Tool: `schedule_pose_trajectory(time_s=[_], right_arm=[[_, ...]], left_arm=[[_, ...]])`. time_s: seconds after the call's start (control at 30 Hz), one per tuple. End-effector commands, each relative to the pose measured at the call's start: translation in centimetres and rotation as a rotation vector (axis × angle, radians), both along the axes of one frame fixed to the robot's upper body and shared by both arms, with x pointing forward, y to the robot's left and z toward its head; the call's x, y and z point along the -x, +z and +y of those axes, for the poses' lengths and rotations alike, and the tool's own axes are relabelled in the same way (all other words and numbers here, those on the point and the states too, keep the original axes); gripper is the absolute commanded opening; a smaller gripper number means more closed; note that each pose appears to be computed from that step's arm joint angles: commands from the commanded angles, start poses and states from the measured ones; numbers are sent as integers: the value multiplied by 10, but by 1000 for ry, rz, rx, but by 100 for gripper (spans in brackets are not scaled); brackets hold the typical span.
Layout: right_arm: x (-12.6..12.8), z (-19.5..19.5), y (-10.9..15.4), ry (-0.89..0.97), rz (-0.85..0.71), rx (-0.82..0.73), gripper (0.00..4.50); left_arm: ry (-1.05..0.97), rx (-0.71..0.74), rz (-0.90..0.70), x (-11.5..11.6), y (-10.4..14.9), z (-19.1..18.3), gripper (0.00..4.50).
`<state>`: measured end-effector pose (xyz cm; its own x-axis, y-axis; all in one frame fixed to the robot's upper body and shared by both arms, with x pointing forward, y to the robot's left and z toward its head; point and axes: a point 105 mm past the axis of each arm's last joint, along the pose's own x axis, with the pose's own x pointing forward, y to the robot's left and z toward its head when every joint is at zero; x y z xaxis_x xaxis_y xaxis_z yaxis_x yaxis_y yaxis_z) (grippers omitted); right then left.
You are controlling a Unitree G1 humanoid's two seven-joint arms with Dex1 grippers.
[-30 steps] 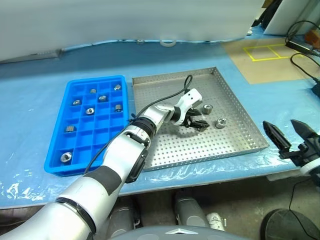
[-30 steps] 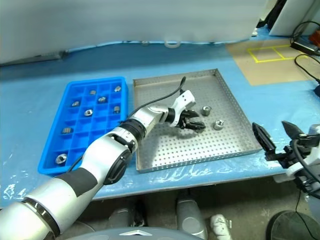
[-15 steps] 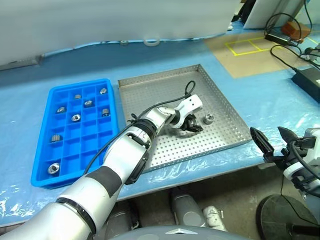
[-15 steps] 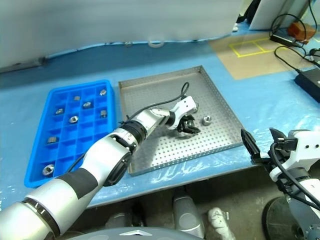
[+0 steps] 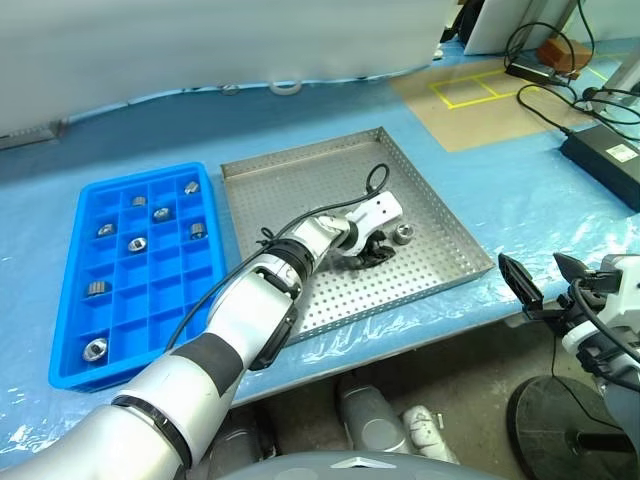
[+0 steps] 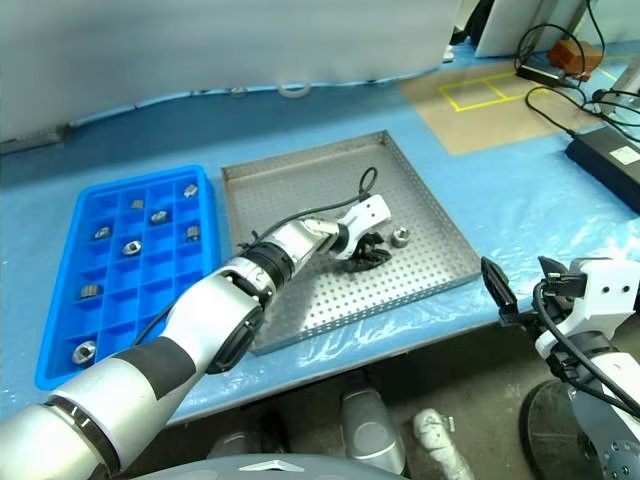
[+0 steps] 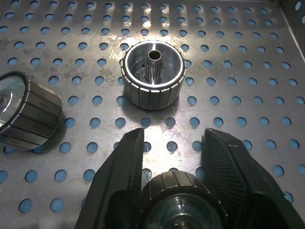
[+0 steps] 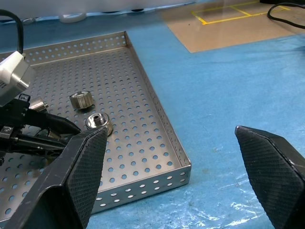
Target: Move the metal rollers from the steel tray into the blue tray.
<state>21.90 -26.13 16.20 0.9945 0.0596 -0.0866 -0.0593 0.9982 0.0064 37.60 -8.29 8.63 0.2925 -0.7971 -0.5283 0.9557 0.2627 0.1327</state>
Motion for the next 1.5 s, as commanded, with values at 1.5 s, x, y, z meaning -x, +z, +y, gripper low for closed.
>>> schedule_pose_trajectory(time_s=[1.5], right_arm=[[-100, 129, 54, 808, -122, 89, 450]], left_arm=[[350, 454, -282, 7, 129, 165, 170]])
